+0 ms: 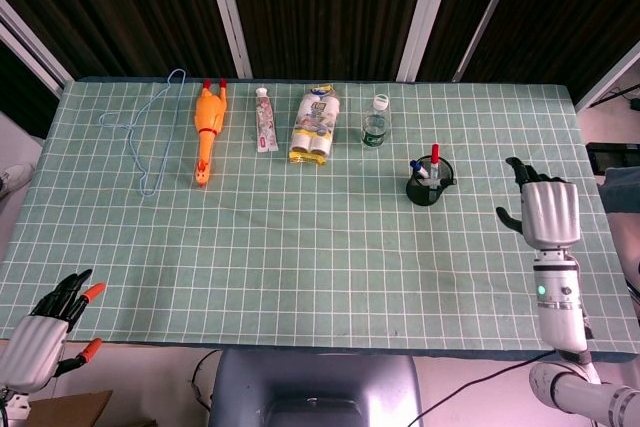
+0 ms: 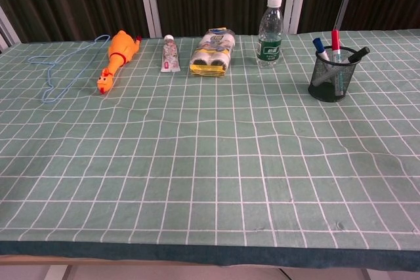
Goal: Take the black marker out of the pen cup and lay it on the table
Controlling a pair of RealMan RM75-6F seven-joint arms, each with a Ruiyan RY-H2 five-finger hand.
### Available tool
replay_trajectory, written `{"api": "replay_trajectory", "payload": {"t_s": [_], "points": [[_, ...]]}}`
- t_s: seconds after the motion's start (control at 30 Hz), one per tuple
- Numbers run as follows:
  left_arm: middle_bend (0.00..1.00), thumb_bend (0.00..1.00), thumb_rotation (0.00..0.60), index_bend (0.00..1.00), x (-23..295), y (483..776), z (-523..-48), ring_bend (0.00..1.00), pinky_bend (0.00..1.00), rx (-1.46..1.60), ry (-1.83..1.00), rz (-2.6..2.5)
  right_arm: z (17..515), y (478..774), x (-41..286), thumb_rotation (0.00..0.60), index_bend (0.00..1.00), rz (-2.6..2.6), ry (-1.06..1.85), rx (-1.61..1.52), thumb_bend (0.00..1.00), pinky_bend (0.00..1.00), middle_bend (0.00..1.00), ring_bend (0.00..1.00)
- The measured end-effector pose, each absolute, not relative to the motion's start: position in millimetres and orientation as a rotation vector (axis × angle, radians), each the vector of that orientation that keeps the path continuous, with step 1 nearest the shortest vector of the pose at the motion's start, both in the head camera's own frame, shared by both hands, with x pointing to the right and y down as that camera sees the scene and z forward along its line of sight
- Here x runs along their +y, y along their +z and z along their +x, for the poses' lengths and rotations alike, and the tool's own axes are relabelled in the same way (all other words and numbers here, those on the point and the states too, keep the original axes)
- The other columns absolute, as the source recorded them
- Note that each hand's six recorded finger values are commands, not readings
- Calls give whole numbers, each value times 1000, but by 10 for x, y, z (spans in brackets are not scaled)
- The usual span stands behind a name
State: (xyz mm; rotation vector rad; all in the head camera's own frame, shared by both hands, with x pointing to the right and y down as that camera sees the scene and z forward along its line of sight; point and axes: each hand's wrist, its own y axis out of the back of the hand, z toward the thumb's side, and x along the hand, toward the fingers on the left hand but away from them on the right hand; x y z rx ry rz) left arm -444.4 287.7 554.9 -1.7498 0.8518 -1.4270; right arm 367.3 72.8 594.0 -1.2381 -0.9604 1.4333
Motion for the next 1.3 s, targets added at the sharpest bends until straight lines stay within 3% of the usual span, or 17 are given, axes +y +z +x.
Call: {"api": "replay_trajectory", "payload": {"t_s": [0.2, 0.4, 0.6, 0.83, 1.3], "points": [[18, 252, 600, 176, 2878, 5520, -4472, 3, 231, 871, -1432, -1739, 3621, 6256, 482, 600, 550, -1210, 1489, -888, 325, 1000, 869, 976], [18, 251, 600, 176, 2883, 5524, -4470, 3, 231, 866, -1430, -1743, 3521, 6564, 391, 600, 576, -1231, 1540, -835, 325, 1000, 939, 1000], [17, 251, 600, 176, 2871, 5517, -4476, 2, 231, 872, -1428, -1744, 3472, 6752, 362, 600, 595, -1277, 1561, -832, 337, 1000, 958, 1000], [18, 251, 600, 176, 2869, 5515, -4479, 2, 231, 874, -1426, -1748, 3433, 6859, 334, 600, 614, -1299, 1547, -839, 456, 1000, 963, 1000], [18, 251, 600, 176, 2863, 5497, -4493, 2, 231, 888, -1421, -1751, 3321, 7045, 357, 600, 615, -1354, 1535, -828, 459, 1000, 963, 1000]]}}
